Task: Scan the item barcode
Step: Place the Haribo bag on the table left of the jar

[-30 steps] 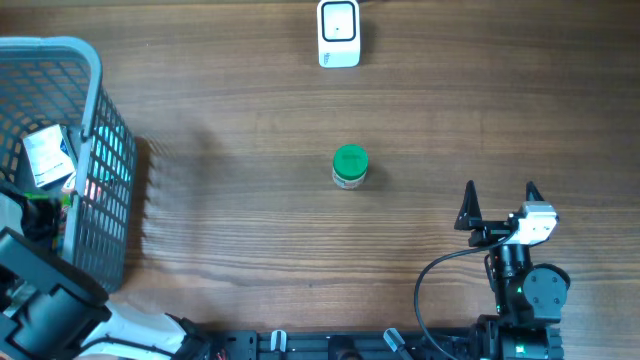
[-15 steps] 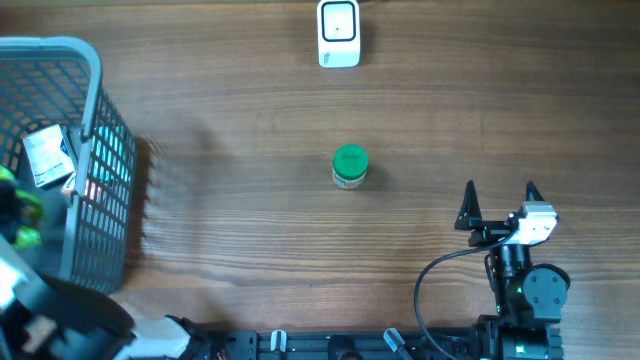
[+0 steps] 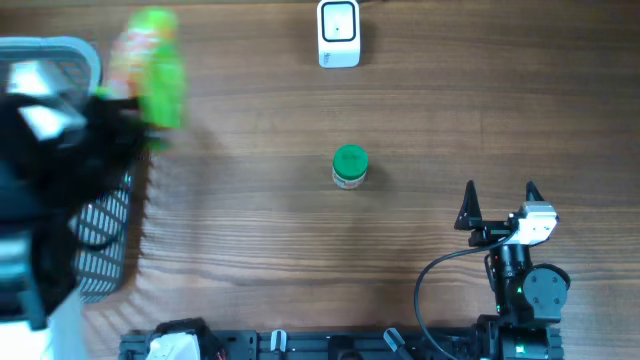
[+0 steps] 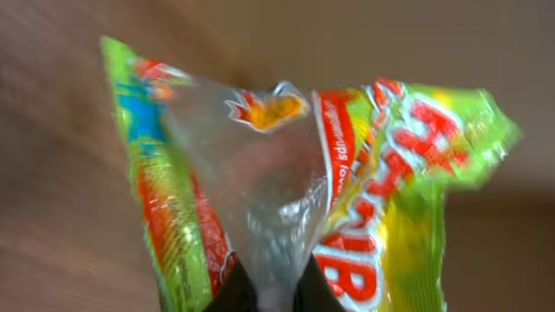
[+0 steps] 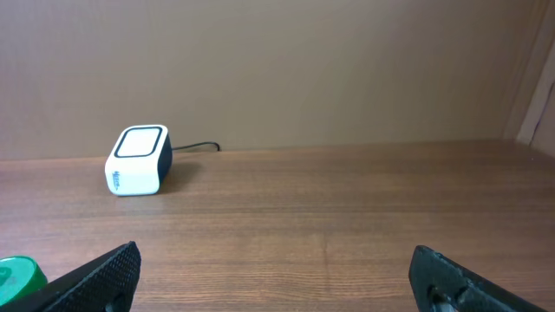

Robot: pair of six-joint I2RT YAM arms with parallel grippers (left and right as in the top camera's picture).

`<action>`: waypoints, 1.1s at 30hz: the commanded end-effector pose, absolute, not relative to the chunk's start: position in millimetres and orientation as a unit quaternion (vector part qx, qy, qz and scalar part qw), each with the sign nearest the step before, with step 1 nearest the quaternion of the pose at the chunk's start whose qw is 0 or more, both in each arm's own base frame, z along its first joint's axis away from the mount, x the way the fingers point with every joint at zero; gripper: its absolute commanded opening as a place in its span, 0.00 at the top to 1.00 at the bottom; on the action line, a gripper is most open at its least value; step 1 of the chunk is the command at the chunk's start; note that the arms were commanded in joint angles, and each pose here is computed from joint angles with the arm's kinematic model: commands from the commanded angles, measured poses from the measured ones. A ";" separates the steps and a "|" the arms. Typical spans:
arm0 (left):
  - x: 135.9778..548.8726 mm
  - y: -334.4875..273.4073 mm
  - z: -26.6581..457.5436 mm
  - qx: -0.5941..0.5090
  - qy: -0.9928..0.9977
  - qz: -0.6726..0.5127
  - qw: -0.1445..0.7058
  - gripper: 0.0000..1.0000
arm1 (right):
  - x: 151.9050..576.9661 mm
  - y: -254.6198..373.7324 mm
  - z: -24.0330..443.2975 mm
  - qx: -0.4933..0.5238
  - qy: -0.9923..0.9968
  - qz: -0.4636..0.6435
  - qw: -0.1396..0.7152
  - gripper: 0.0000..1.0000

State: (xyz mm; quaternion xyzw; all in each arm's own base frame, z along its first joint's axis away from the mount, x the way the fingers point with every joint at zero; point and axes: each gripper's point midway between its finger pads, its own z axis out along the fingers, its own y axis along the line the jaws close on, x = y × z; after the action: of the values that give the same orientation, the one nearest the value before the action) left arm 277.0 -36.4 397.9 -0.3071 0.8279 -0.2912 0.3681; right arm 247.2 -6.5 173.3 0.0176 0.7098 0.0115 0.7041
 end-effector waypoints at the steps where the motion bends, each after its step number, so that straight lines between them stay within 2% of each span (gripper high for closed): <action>1: 285.2 -77.4 338.5 -0.273 0.884 -0.190 0.328 0.96 | 246.9 -7.7 174.7 0.025 0.707 0.013 0.707 0.00; 5: 291.7 -109.8 237.2 -0.319 0.906 -0.043 0.275 0.96 | 246.9 -7.7 174.7 0.025 0.707 0.013 0.707 0.00; 10: 303.4 -145.7 140.3 -0.382 0.904 0.011 0.191 0.96 | 246.9 -7.7 174.7 0.025 0.707 0.012 0.707 0.00; 14: 311.7 -163.4 83.4 -0.410 0.897 0.044 0.157 0.96 | 246.9 -7.7 174.7 0.025 0.707 0.013 0.707 0.00; 18: 311.0 -166.1 58.5 -0.405 0.899 0.074 0.152 0.96 | 246.9 -7.7 174.7 0.025 0.707 0.013 0.707 0.01; 19: 310.9 -165.0 59.3 -0.402 0.899 0.078 0.156 0.95 | 246.9 -7.7 174.7 0.025 0.707 0.013 0.707 0.00; 20: 311.1 -163.0 64.5 -0.400 0.898 0.081 0.164 0.89 | 246.9 -7.7 174.7 0.025 0.707 0.013 0.707 0.00; 22: 313.0 -159.2 78.5 -0.397 0.897 0.081 0.178 0.58 | 246.9 -7.7 174.7 0.025 0.707 0.012 0.707 0.00; 23: 314.3 -156.6 89.9 -0.397 0.895 0.079 0.189 0.38 | 246.9 -7.7 174.7 0.025 0.707 0.013 0.707 0.00; 24: 315.4 -153.7 102.7 -0.398 0.892 0.077 0.200 0.08 | 246.9 -7.7 174.7 0.025 0.707 0.012 0.707 0.00; 25: 316.2 -149.2 122.2 -0.398 0.888 0.075 0.216 0.00 | 246.9 -7.7 174.7 0.025 0.707 0.012 0.707 0.00; 29: 322.5 -130.0 224.3 -0.355 0.883 0.047 0.303 0.00 | 246.9 -7.7 174.7 0.025 0.707 0.012 0.707 0.00; 33: 318.1 -67.2 342.5 -0.358 0.826 0.030 0.433 0.00 | 246.9 -7.7 174.7 0.025 0.707 0.012 0.707 0.00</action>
State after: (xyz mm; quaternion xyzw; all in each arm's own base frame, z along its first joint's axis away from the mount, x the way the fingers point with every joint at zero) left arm 319.5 -126.9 253.6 -0.3598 0.8788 0.0164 0.3130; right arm 247.2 -6.9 173.4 0.0185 0.7096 0.0106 0.7043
